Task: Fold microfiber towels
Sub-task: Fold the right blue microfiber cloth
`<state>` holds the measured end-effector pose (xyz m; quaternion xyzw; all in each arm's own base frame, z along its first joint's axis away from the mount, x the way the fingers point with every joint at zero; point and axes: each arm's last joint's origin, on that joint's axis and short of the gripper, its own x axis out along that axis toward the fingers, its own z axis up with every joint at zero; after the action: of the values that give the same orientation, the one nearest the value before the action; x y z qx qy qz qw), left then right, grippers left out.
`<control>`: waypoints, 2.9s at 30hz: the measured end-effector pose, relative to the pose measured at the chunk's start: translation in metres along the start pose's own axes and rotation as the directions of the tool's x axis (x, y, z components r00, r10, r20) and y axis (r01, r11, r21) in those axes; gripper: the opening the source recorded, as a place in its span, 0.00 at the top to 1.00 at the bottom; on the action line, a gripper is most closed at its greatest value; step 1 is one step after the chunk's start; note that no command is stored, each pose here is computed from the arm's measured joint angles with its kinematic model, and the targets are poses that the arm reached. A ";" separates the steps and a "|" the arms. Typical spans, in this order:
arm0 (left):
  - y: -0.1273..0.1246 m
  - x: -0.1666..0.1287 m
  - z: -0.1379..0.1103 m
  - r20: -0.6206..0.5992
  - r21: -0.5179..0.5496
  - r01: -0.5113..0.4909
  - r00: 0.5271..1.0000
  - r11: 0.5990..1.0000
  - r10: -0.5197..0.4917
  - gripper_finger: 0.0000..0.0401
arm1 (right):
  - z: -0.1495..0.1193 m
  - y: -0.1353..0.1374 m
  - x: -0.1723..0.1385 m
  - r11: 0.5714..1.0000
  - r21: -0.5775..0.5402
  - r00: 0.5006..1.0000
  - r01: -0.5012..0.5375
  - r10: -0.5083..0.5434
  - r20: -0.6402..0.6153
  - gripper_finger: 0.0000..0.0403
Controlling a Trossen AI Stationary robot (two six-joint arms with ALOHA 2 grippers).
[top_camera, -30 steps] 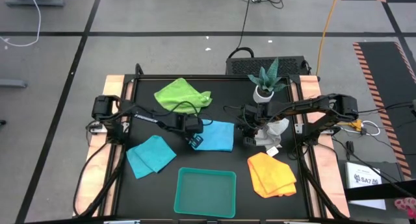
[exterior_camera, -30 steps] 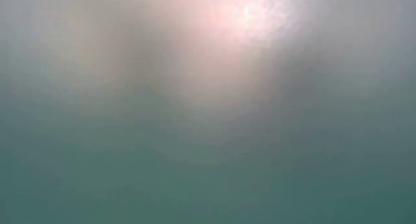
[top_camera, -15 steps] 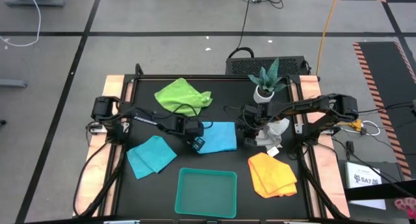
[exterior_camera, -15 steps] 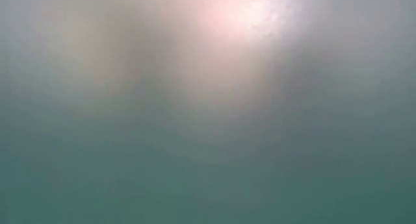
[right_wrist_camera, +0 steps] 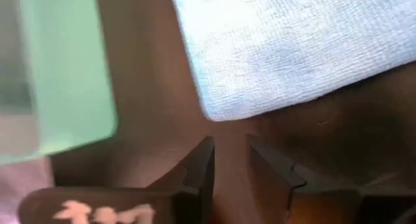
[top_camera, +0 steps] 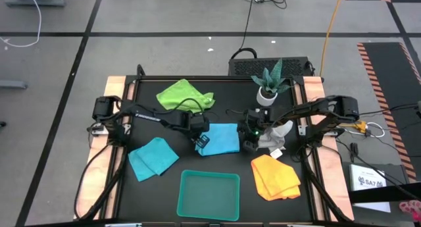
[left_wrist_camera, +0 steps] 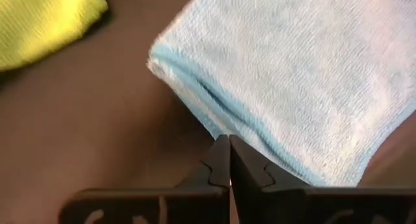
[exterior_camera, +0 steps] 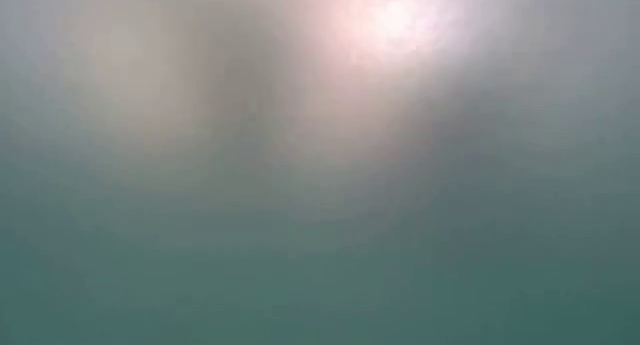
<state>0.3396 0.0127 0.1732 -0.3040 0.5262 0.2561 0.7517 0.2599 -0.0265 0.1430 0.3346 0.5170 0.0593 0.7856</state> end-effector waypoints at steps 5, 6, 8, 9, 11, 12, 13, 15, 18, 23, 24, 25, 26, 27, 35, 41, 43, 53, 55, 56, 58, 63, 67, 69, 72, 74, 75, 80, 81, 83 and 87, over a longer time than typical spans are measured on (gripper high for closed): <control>-0.001 -0.007 0.009 0.030 0.030 -0.008 1.000 1.000 0.007 1.00 | -0.006 -0.008 0.005 0.988 0.131 0.997 -0.081 0.077 0.029 0.74; 0.000 -0.008 0.012 0.036 0.038 -0.008 0.999 0.999 0.007 1.00 | -0.007 -0.009 0.005 0.986 0.140 0.995 -0.094 0.089 0.044 0.73; 0.000 -0.010 0.016 0.047 0.049 -0.007 0.999 0.999 0.005 0.99 | -0.009 -0.011 0.007 0.978 0.175 0.993 -0.111 0.101 0.066 0.72; 0.001 -0.010 0.018 0.054 0.049 -0.009 0.999 0.999 0.006 0.99 | -0.011 -0.013 0.008 0.974 0.196 0.992 -0.116 0.103 0.074 0.72; 0.003 -0.011 0.021 0.061 0.048 -0.014 0.998 0.999 0.011 0.97 | -0.011 -0.015 0.009 0.969 0.221 0.990 -0.116 0.093 0.110 0.71; 0.004 -0.012 0.023 0.065 0.044 -0.013 0.998 0.999 0.010 0.96 | -0.011 -0.015 0.009 0.968 0.229 0.989 -0.107 0.079 0.128 0.71; 0.004 -0.012 0.024 0.067 0.041 -0.014 0.998 0.999 0.011 0.96 | -0.011 -0.016 0.009 0.967 0.235 0.988 -0.095 0.064 0.137 0.71; 0.006 -0.012 0.025 0.069 0.034 -0.016 0.998 0.999 0.013 0.95 | -0.011 -0.018 0.010 0.968 0.245 0.988 -0.063 0.027 0.150 0.71; 0.008 -0.012 0.027 0.071 0.029 -0.019 0.997 0.999 0.017 0.95 | -0.010 -0.018 0.009 0.969 0.243 0.985 -0.041 -0.002 0.173 0.71; 0.009 -0.012 0.028 0.074 0.034 -0.023 0.997 0.999 0.020 0.95 | -0.008 -0.018 0.009 0.973 0.230 0.979 -0.031 -0.016 0.201 0.71; 0.009 -0.012 0.028 0.074 0.034 -0.023 0.997 0.999 0.021 0.95 | -0.007 -0.017 0.009 0.974 0.223 0.977 -0.037 -0.011 0.212 0.71; 0.009 -0.012 0.028 0.074 0.034 -0.023 0.997 0.999 0.021 0.95 | -0.006 -0.017 0.009 0.975 0.216 0.975 -0.043 -0.006 0.222 0.71; 0.009 -0.012 0.028 0.075 0.034 -0.023 0.997 0.999 0.021 0.95 | -0.005 -0.016 0.008 0.976 0.210 0.973 -0.049 -0.001 0.232 0.71; 0.009 -0.012 0.028 0.075 0.034 -0.023 0.997 0.999 0.021 0.95 | -0.004 -0.016 0.008 0.977 0.206 0.971 -0.055 0.004 0.240 0.71; 0.009 -0.012 0.028 0.069 0.033 -0.016 0.998 0.999 0.013 0.95 | -0.001 -0.014 0.008 0.975 0.209 0.965 -0.076 0.019 0.262 0.71; -0.003 -0.012 0.018 0.024 0.126 0.037 0.999 0.991 -0.040 0.95 | -0.001 -0.014 0.008 0.976 0.203 0.965 -0.075 0.020 0.261 0.71; -0.009 -0.013 0.012 0.037 0.234 0.019 0.999 0.972 -0.028 0.95 | -0.001 -0.014 0.008 0.977 0.200 0.965 -0.074 0.020 0.261 0.71; -0.020 -0.014 -0.004 -0.076 0.118 0.105 0.992 0.987 -0.096 0.95 | -0.002 -0.014 0.008 0.978 0.194 0.966 -0.071 0.019 0.258 0.71; -0.020 -0.014 -0.002 -0.118 -0.015 0.146 0.982 0.989 -0.147 0.95 | -0.002 -0.014 0.008 0.980 0.188 0.966 -0.069 0.019 0.258 0.71; -0.020 -0.015 -0.002 -0.128 -0.047 0.160 0.978 0.986 -0.165 0.95 | -0.002 -0.014 0.008 0.981 0.184 0.966 -0.069 0.019 0.258 0.71; -0.022 -0.015 -0.003 -0.143 -0.070 0.178 0.972 0.982 -0.186 0.95 | -0.001 -0.014 0.008 0.982 0.178 0.966 -0.068 0.020 0.258 0.71; -0.025 -0.015 -0.009 -0.182 -0.099 0.180 0.964 0.979 -0.196 0.95 | -0.002 -0.014 0.008 0.985 0.161 0.966 -0.065 0.021 0.257 0.71; -0.029 -0.016 -0.016 -0.200 -0.109 0.171 0.961 0.979 -0.190 0.94 | -0.002 -0.014 0.008 0.989 0.134 0.966 -0.058 0.022 0.257 0.71; -0.030 -0.016 -0.017 -0.200 -0.114 0.169 0.961 0.979 -0.189 0.92 | -0.002 -0.014 0.008 0.991 0.122 0.967 -0.058 0.025 0.255 0.71; -0.031 -0.016 -0.018 -0.181 -0.128 0.149 0.969 0.980 -0.171 0.85 | -0.002 -0.014 0.008 0.992 0.105 0.969 -0.072 0.044 0.245 0.71; -0.031 -0.016 -0.018 -0.162 -0.148 0.130 0.975 0.980 -0.154 0.78 | -0.002 -0.014 0.008 0.992 0.101 0.969 -0.072 0.045 0.244 0.71; -0.031 -0.016 -0.018 -0.158 -0.160 0.125 0.976 0.979 -0.151 0.75 | -0.002 -0.014 0.008 0.993 0.097 0.969 -0.071 0.045 0.244 0.71; -0.031 -0.014 -0.018 -0.157 -0.199 0.116 0.976 0.973 -0.148 0.61 | -0.002 -0.014 0.008 0.994 0.086 0.969 -0.068 0.045 0.244 0.71; -0.032 -0.013 -0.017 -0.155 -0.204 0.119 0.976 0.972 -0.152 0.60 | -0.002 -0.014 0.008 0.994 0.082 0.969 -0.067 0.045 0.244 0.71; -0.033 -0.010 -0.017 -0.152 -0.216 0.123 0.976 0.969 -0.158 0.57 | -0.002 -0.014 0.008 0.995 0.079 0.969 -0.067 0.045 0.244 0.71; -0.035 -0.001 -0.017 -0.163 -0.225 0.133 0.971 0.965 -0.172 0.56 | -0.002 -0.013 0.008 0.995 0.077 0.969 -0.066 0.046 0.244 0.71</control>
<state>0.3533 -0.0233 0.1767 -0.4445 0.5370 0.2234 0.6813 0.2585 -0.0327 0.1287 0.3866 0.4098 0.0183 0.8260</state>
